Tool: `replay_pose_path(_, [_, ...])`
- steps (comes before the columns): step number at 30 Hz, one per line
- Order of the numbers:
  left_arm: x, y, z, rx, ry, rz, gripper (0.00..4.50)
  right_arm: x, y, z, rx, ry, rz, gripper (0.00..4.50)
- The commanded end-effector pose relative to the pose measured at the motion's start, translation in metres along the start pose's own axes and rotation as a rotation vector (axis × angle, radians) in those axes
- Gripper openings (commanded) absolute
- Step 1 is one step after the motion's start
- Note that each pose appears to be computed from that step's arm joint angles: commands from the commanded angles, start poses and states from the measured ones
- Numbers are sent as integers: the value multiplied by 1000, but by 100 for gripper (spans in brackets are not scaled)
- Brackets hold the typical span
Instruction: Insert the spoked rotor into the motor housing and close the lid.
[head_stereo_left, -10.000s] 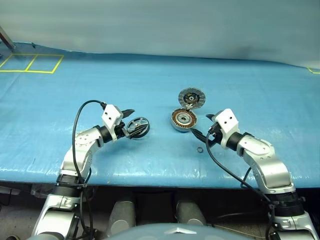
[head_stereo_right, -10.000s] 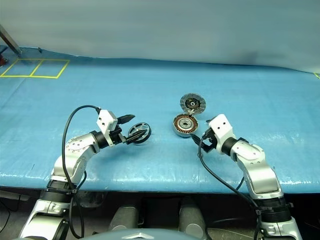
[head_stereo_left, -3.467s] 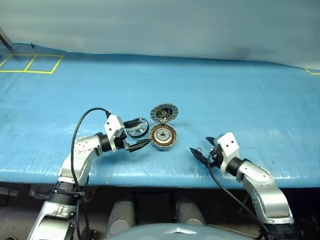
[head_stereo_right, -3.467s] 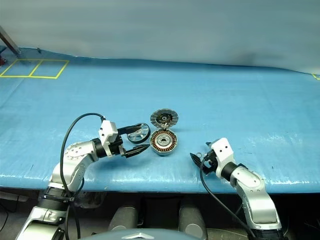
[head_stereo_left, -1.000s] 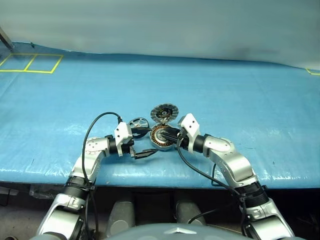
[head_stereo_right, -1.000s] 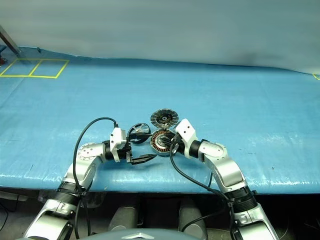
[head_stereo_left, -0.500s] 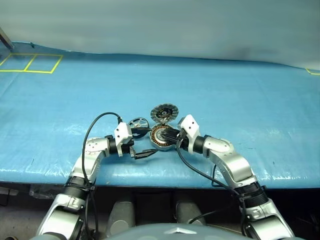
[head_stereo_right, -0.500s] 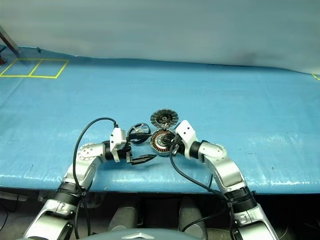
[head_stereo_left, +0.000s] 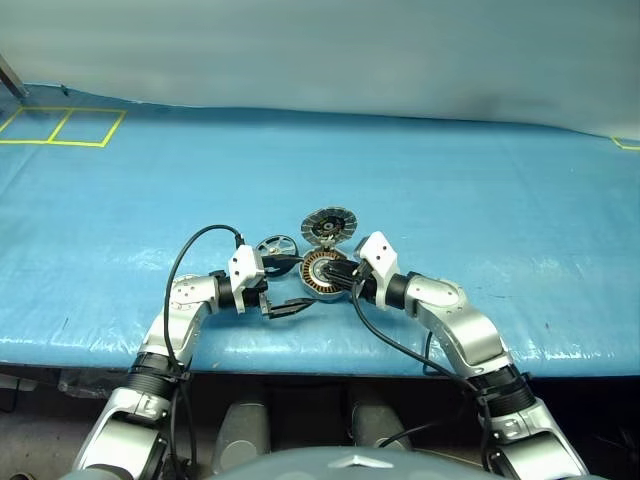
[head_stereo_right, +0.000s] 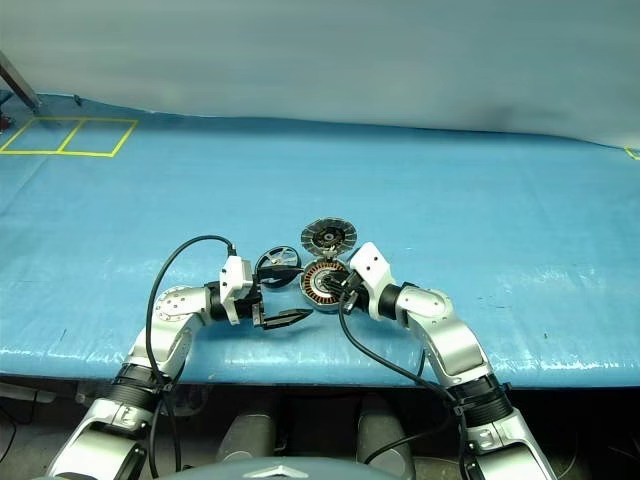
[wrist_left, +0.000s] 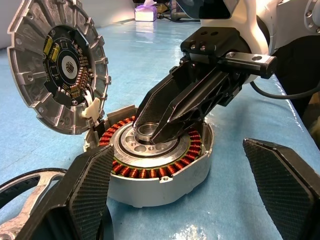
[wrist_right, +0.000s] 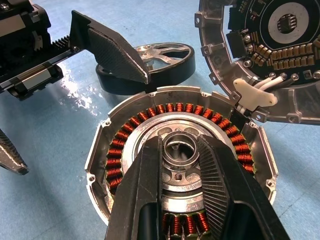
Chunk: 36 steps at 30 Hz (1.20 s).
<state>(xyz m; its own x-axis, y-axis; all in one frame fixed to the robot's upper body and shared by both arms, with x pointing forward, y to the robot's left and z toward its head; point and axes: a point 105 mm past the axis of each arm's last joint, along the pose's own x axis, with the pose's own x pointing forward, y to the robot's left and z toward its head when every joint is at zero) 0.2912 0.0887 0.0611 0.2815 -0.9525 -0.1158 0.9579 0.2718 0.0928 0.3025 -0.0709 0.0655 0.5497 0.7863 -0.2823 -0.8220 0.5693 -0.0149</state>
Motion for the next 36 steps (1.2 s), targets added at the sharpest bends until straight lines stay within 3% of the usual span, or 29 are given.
replay_pose_path(1, [-1,3,4,29,-8,8,450,1,1,9,-26,-33,2,69])
replay_pose_path(36, [-1,5,2,45,9,23,450,2,0,8,-38,-11,9,69])
